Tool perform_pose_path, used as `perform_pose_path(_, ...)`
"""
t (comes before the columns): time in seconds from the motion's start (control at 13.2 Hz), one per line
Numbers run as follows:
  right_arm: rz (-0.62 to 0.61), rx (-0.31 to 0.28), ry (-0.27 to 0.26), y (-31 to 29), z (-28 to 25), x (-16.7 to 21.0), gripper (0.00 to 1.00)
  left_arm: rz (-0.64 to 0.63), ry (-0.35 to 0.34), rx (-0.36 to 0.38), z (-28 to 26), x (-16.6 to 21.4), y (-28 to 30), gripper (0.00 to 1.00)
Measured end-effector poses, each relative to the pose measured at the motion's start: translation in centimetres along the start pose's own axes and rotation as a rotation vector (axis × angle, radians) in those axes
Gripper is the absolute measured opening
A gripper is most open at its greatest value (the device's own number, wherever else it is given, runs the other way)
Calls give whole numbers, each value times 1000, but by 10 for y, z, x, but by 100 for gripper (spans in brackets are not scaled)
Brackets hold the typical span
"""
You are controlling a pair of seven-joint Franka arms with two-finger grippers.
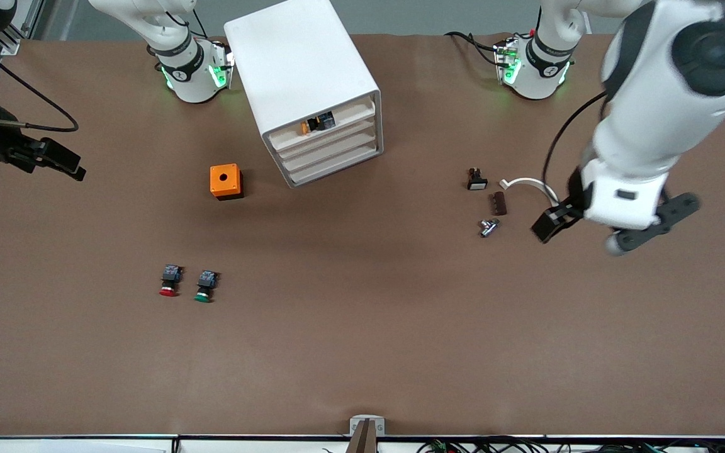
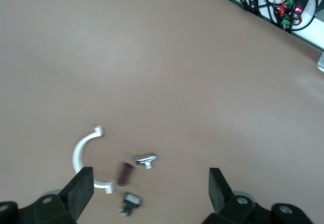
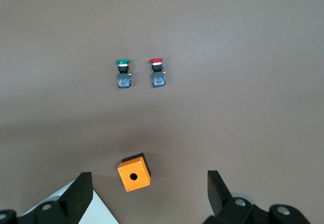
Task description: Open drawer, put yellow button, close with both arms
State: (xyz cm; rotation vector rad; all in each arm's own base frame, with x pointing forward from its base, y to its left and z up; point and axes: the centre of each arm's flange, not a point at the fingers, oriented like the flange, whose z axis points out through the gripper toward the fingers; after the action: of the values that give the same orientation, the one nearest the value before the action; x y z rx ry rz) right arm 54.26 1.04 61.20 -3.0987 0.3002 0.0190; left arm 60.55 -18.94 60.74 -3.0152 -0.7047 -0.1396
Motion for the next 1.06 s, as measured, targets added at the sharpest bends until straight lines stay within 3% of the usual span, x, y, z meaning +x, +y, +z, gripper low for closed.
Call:
perform_pose_path(0.76, -2, 0, 0, -1, 0, 0, 100, 246, -73, 30, -75, 24, -160, 100)
perform_pose_path(1.06, -4, 0, 3, -2, 0, 0, 100, 317, -125, -21, -67, 14, -187, 100)
